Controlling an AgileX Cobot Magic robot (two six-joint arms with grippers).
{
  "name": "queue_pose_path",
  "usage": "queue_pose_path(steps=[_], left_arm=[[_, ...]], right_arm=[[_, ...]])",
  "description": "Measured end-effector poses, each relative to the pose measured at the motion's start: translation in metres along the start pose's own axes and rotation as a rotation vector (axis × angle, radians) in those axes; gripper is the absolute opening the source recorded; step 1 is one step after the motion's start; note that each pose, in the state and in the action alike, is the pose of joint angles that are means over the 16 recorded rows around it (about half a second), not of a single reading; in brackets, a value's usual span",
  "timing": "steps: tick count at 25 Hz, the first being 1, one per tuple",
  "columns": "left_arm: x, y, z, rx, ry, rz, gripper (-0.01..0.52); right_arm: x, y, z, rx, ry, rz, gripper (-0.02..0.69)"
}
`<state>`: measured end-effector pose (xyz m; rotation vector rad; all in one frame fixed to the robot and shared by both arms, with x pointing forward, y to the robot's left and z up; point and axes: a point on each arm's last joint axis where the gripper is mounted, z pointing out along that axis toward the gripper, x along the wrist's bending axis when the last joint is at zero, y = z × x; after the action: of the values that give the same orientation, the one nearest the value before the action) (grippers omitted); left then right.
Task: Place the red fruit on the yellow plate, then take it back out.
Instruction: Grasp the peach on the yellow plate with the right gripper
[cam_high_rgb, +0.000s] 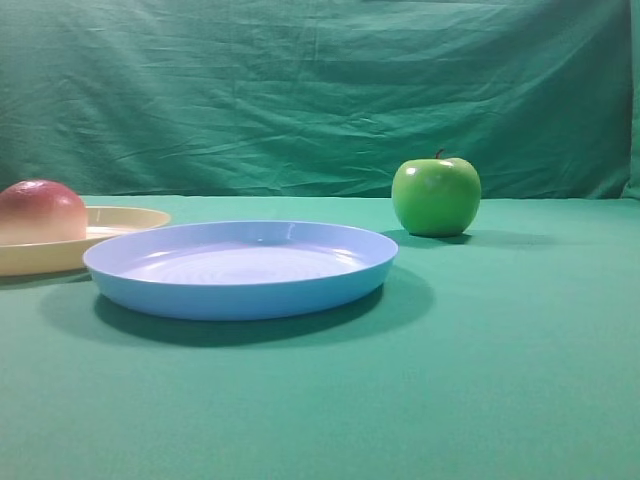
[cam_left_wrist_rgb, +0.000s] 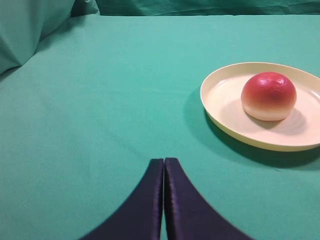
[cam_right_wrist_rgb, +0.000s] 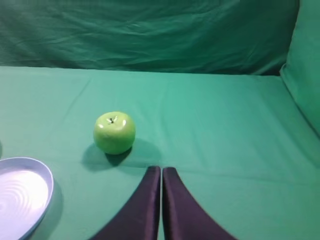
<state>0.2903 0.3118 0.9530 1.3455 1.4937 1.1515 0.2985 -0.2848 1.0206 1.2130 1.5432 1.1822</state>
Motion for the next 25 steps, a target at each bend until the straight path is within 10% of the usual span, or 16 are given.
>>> queue_pose_path(steps=[25], left_arm=[[0.0,0.0,0.0,0.0,0.0,0.0,0.0]], right_arm=[[0.005,-0.073,0.008,0.076,0.005,-0.039,0.0]])
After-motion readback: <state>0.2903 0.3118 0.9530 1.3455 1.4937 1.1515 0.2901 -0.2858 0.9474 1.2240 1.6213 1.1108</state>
